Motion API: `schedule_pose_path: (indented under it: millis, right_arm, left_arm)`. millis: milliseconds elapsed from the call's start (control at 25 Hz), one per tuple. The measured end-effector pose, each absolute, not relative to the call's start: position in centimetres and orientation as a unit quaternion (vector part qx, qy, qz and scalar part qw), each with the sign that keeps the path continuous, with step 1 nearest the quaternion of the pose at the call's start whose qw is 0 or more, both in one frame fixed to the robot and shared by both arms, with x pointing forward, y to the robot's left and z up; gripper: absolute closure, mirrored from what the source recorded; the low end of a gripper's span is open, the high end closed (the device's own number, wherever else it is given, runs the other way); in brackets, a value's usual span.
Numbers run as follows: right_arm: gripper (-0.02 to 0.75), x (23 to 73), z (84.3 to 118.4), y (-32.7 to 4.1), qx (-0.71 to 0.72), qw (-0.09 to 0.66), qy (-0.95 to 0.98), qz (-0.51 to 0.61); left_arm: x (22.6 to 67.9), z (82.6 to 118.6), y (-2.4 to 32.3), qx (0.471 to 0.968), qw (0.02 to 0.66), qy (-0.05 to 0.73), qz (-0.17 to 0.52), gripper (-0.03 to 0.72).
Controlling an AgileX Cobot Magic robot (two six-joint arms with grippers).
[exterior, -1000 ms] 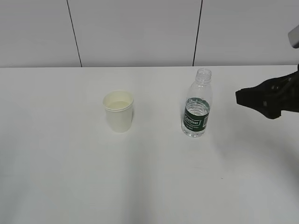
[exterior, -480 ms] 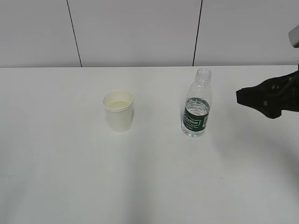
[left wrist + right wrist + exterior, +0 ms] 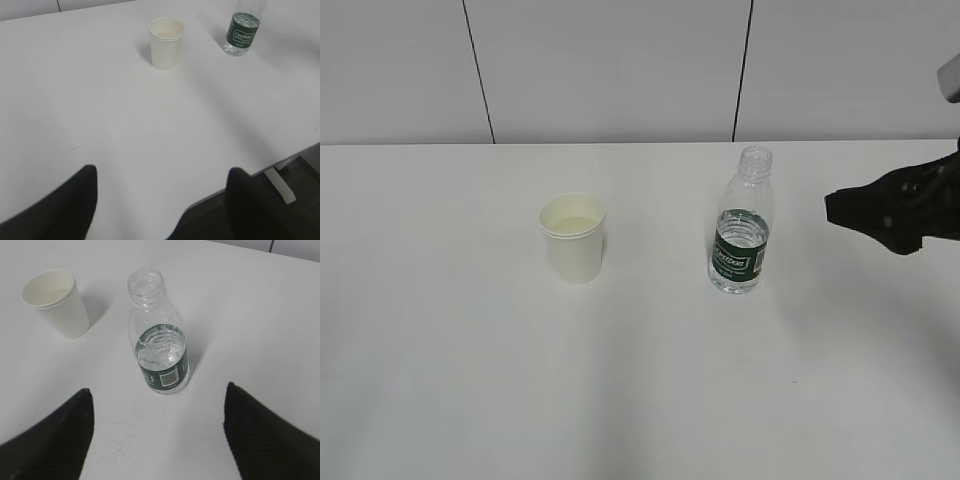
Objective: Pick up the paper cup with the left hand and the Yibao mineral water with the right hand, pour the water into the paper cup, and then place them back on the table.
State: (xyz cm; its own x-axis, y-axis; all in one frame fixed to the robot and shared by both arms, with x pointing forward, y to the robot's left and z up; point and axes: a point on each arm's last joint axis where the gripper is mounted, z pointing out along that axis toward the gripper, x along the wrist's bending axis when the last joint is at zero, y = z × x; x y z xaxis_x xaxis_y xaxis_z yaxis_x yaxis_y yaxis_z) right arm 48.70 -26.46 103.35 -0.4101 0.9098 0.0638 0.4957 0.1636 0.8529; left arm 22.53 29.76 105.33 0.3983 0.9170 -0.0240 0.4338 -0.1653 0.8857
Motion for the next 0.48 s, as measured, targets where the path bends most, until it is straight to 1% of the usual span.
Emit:
schedule_pose_path:
  millis: [480]
  right_arm:
    - [0.144, 48.73, 103.35, -26.51, 0.487, 0.246, 0.723, 0.425]
  left_arm:
    - [22.53, 105.33, 29.76, 0.712, 0.439, 0.474, 0.275, 0.16]
